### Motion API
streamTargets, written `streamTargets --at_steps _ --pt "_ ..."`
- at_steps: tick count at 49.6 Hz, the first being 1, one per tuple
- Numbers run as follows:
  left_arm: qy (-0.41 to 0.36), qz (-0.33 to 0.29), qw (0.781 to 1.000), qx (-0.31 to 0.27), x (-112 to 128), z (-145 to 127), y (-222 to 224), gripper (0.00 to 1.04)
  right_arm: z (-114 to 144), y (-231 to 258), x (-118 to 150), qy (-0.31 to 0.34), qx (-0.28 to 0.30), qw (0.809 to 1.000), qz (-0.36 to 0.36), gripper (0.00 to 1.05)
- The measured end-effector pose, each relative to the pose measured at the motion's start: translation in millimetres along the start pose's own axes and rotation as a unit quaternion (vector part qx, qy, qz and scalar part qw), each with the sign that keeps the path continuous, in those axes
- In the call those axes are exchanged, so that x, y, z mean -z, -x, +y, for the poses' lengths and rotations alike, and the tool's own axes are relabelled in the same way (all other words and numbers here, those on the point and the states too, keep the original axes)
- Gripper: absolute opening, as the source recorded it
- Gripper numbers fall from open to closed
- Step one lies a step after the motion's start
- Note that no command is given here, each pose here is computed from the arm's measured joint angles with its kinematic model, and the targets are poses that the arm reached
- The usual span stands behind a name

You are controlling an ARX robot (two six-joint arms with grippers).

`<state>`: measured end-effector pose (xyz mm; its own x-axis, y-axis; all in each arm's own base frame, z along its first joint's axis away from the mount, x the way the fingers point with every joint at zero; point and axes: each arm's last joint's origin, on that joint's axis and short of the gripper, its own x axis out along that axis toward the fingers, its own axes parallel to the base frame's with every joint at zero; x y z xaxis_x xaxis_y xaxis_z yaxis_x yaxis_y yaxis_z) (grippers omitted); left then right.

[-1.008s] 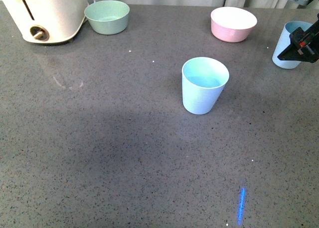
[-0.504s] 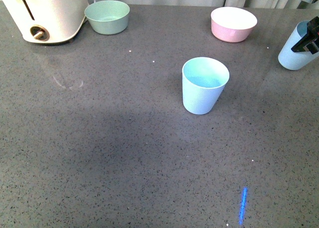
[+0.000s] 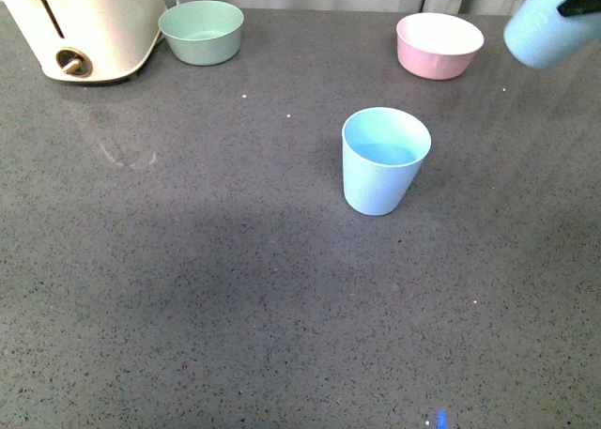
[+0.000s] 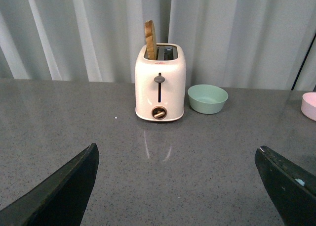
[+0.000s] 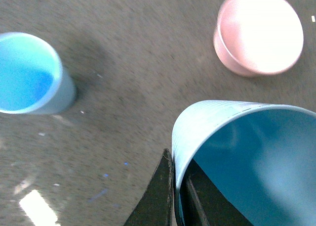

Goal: Stack blue cups with both arms

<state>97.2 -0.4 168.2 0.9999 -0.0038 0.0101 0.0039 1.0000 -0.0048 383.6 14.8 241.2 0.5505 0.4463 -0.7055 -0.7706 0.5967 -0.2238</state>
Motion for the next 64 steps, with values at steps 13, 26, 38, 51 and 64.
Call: streamTargets --at_steps 13,26,38,51,64 --pt "0.0 0.0 1.0 0.0 0 0 0 0.96 69 7 -41 0.073 -0.07 0.994 -0.034 0.02" --pt "0.0 0.0 1.0 0.0 0 0 0 0.96 102 -23 -43 0.092 -0.1 0.991 0.0 0.02" --pt "0.0 0.0 1.0 0.0 0 0 0 0.96 113 -41 -44 0.096 -0.113 0.989 0.017 0.02" --pt "0.0 0.0 1.0 0.0 0 0 0 0.96 115 -55 -39 0.09 -0.112 0.989 0.038 0.02" --pt "0.0 0.0 1.0 0.0 0 0 0 0.96 115 -59 -39 0.079 -0.108 0.99 0.033 0.27"
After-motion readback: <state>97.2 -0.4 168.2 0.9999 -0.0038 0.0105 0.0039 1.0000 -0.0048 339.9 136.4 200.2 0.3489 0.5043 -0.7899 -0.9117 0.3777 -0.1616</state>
